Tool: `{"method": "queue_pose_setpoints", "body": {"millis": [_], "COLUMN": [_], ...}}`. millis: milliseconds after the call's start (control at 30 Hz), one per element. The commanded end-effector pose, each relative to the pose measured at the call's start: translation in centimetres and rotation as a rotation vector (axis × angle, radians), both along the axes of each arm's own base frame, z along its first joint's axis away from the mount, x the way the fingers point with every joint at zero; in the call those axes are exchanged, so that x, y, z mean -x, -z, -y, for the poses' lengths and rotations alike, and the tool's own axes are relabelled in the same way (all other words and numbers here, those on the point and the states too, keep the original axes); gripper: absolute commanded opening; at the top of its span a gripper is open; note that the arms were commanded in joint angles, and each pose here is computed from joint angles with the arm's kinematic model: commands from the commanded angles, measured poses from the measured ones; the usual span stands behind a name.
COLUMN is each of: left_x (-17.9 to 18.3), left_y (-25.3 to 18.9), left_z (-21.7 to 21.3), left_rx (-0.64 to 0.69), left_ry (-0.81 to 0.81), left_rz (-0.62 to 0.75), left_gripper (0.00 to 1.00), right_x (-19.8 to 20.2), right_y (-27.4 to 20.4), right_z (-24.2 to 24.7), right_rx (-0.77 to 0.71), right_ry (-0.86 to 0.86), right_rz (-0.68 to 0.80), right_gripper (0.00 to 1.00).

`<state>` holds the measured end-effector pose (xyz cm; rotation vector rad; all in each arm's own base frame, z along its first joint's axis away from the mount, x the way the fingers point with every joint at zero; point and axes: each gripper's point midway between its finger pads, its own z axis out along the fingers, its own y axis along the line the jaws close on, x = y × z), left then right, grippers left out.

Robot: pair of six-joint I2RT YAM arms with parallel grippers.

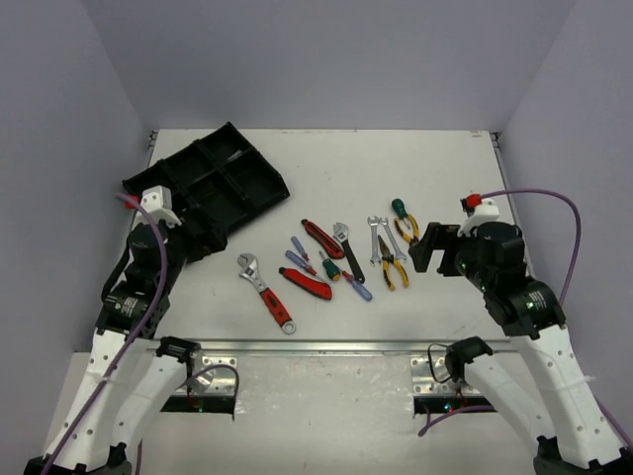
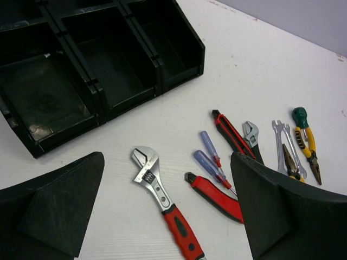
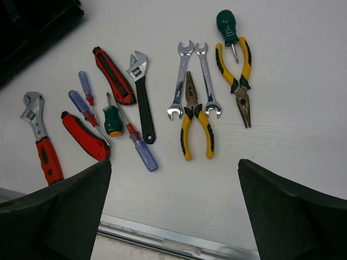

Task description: Sort the tools into containers

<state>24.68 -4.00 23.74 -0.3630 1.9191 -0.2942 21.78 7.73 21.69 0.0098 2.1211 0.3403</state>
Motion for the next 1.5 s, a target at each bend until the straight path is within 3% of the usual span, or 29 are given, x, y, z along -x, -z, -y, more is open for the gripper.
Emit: {"method": "queue_pose_setpoints", "body": {"millis": [0, 267, 367, 533, 700, 900, 1067, 1233, 1467], "left_x": [-0.4, -0.6, -0.6, -0.8, -1.1, -1.2, -1.4, -1.5, -1.6], "left_y": [-1.8, -1.5, -1.4, -1.1, -0.5, -0.2, 0.3, 0.6, 0.7], "left_z": [0.4, 0.9, 0.9, 1.3, 1.7, 2.3, 2.7, 3.1, 3.5], "left_rx": [0.013, 0.018, 0.018, 0.018, 0.016, 0.018, 0.018, 0.018, 0.020], "left_ry": [0.010, 0.032, 0.036, 0.048, 0.064, 0.095, 0.116, 0.141, 0.162], "left_rz": [0.060, 0.051, 0.047, 0.034, 0.007, -0.004, -0.023, -0.036, -0.038], "left_gripper": [1.00, 1.00, 1.00, 1.00, 1.00, 1.00, 1.00, 1.00, 1.00], "right_x": [-1.4, -4.8, -7.6, -13.3, -19.3, -24.5, -26.4, -25.4, -25.3], "right_y": [-0.8, -0.4, 2.7, 5.0, 8.6, 12.9, 16.5, 20.0, 21.9], "right_z": [0.0, -3.7, -2.4, 0.6, 0.5, 0.0, 0.5, -0.2, 0.0], "right_rx": [0.008, -0.051, 0.074, 0.328, 0.368, 0.425, 0.443, 0.410, 0.425], "right_ry": [0.017, -0.122, -0.043, 0.075, 0.018, -0.065, -0.074, -0.114, -0.121], "right_rz": [0.030, 0.035, -0.094, -0.187, -0.306, -0.389, -0.457, -0.541, -0.551], "right_gripper": [0.99, 0.99, 0.99, 0.98, 0.77, 0.64, 0.62, 0.61, 0.22]}}
